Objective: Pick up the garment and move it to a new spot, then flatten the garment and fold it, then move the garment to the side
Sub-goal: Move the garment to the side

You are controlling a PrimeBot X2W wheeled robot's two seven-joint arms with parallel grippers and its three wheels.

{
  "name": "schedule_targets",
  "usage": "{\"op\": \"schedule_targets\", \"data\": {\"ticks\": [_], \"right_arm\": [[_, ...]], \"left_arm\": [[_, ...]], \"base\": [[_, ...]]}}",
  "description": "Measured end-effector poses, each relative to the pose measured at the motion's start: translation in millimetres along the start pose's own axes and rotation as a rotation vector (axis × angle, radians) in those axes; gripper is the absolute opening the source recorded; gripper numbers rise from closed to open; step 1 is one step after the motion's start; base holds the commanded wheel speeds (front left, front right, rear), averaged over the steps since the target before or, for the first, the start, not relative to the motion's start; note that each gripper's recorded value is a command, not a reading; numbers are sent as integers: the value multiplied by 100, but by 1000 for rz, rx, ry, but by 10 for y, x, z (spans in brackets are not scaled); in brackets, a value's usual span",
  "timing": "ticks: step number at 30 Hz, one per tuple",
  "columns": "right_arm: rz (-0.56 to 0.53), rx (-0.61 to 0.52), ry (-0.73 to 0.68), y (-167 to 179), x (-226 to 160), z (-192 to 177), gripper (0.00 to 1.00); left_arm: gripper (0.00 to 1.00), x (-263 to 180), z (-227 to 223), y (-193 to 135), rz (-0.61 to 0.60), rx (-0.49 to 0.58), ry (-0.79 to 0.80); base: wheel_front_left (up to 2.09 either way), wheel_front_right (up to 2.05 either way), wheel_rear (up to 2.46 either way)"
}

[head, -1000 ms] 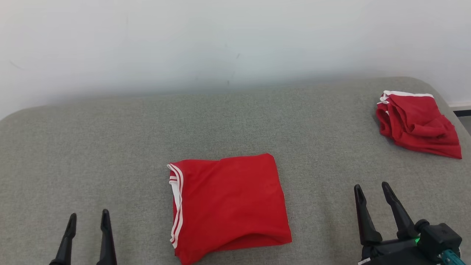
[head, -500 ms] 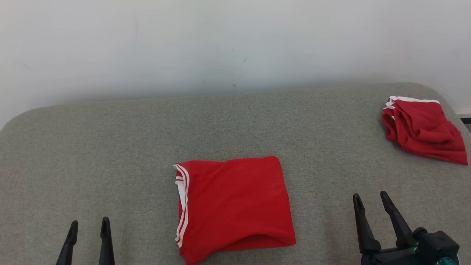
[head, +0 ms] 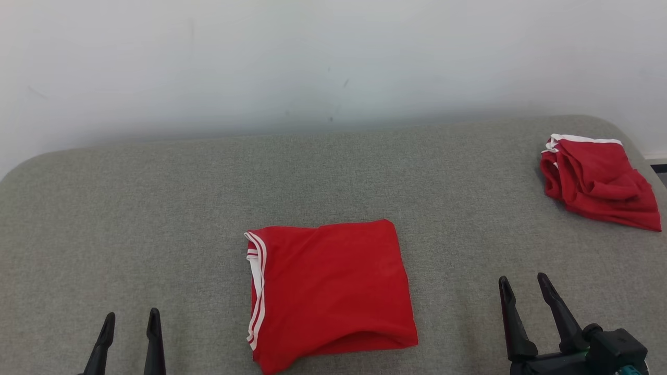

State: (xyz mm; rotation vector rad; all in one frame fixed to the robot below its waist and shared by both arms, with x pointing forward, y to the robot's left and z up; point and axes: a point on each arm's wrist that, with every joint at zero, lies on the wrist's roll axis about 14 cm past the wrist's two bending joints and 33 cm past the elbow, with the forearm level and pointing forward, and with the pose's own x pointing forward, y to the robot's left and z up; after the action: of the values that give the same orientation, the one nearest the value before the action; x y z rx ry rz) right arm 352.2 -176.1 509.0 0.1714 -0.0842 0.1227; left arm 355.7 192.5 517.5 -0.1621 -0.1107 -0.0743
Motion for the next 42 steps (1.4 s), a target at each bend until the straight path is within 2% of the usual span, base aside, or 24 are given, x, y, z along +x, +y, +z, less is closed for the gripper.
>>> {"op": "schedule_targets", "data": {"ticks": [12,17,23,27,32,42], "right_arm": [[3,3,16,13,10,-54,100],[42,5,39,107,73,-124,100],[138,-18,59,319,368,-166,100],[190,11,111,496,586,-270,100],[241,-23,224,624,766,-523,100],[240,-23,461,667,803,-1122,100]], "left_arm": [[100,19,-38,6,-1,7,13],[100,23,-81,-3,0,11,25],[100,30,-123,59,27,17,35],[100,38,-141,86,40,24,39],[100,26,-162,141,62,26,44],[100,-21,-180,206,99,17,48]], "base": [[0,0,0],[0,0,0],[0,0,0],[0,0,0],[0,0,0],[0,0,0]]}}
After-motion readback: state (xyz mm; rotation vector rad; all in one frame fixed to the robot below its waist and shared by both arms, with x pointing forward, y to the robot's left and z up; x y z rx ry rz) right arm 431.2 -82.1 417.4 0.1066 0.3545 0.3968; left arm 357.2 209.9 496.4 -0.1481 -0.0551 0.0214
